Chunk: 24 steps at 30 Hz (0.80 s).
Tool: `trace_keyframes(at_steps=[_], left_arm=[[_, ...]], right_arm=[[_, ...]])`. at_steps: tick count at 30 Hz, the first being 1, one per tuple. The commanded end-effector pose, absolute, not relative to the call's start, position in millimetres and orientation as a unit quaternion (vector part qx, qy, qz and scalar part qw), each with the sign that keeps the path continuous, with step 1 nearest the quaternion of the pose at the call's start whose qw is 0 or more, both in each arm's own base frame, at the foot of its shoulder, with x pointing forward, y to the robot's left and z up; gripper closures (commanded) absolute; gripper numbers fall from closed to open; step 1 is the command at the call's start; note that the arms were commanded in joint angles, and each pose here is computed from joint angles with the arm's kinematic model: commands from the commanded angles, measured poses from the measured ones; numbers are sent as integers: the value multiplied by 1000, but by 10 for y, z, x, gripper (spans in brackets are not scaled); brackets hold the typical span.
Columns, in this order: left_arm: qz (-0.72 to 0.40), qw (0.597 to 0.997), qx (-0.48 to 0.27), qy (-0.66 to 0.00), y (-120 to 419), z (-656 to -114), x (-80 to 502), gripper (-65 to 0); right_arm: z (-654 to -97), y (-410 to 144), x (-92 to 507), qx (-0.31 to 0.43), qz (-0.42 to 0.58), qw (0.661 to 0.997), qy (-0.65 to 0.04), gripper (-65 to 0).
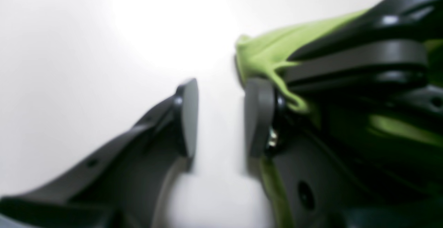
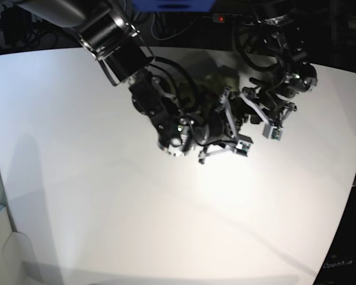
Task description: Fold the T-shirt properly
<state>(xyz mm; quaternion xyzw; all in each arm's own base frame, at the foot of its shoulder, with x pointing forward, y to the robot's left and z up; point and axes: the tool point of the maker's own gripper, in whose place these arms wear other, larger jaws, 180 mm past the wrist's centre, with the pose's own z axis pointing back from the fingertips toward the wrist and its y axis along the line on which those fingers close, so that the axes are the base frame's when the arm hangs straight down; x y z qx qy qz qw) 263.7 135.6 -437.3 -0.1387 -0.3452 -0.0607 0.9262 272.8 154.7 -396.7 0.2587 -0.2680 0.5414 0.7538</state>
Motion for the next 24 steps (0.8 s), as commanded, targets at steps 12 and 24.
trace_keyframes(at_steps=[12,24], left_arm=[[-66,937,-129,-319,1371,-4456,2538,-226],[-67,938,-124,-317,1411,-4449,2531,-226]], right_arm=[[-3816,1747,2784,301,523,737,-304,-232],[-3653,1819,2767,299,536,720,-324,-522]])
